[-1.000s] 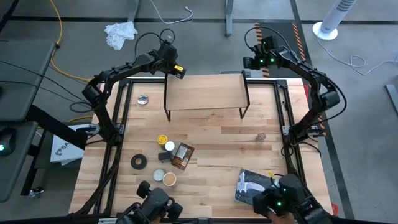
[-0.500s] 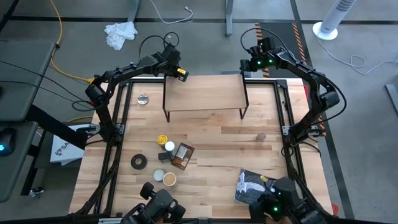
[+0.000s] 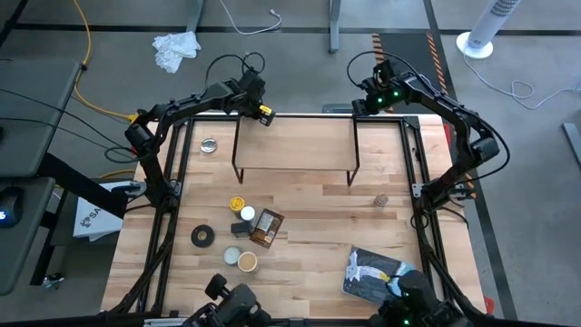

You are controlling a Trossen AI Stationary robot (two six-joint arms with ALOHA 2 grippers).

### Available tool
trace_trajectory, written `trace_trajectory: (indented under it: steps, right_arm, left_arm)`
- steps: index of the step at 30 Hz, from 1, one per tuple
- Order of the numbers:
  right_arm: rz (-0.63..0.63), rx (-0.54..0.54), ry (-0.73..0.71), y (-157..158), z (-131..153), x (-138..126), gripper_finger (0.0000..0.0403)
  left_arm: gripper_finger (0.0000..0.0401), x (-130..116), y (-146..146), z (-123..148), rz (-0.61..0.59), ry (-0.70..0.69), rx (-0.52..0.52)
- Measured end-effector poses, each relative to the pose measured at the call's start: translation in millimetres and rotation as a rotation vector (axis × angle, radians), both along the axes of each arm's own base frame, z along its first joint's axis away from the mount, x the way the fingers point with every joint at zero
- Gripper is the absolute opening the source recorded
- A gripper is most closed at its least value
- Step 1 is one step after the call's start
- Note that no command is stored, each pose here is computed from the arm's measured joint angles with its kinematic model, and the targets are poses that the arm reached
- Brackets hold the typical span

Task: Shelf spices
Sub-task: Adjust the shelf

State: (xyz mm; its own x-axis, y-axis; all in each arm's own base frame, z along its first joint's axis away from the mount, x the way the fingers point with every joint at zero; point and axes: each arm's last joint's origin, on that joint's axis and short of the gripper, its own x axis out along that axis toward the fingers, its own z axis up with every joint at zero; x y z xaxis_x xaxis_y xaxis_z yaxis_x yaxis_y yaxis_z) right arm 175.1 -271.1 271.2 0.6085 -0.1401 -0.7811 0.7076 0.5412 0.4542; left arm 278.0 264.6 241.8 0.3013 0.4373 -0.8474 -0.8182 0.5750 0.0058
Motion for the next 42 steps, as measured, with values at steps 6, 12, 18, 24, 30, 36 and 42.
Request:
trace_trajectory:
  steps: [6, 12, 18, 24, 30, 36, 42]
  right_arm:
    - [-0.002, -0.017, -0.014, 10, 14, -5, 0.0]
    - [0.017, -0.01, 0.02, 22, 18, -2, 0.0]
    - [0.001, -0.129, 0.081, 23, 20, 11, 0.0]
    - [-0.068, -0.184, 0.026, 16, 25, 14, 0.0]
    - [-0.047, -0.107, 0.023, 14, 13, 20, 0.0]
    - [-0.038, -0.095, 0.024, 13, 9, 23, 0.0]
    - [-0.014, -0.034, 0.064, 20, 6, 22, 0.0]
  left_arm:
    - [0.0, 7, -14, -1, -0.039, 0.033, -0.025]
    - [0.0, 15, -24, 1, -0.064, 0.05, 0.006]
    - [0.0, 17, -27, 1, -0.077, 0.062, 0.018]
    - [0.0, 18, -26, 2, -0.067, 0.067, 0.039]
    - [0.0, 22, -23, 5, -0.063, 0.019, 0.081]
    - [0.0, 23, -22, 7, -0.062, -0.002, 0.099]
    - [0.0, 25, -23, 7, -0.076, -0.004, 0.097]
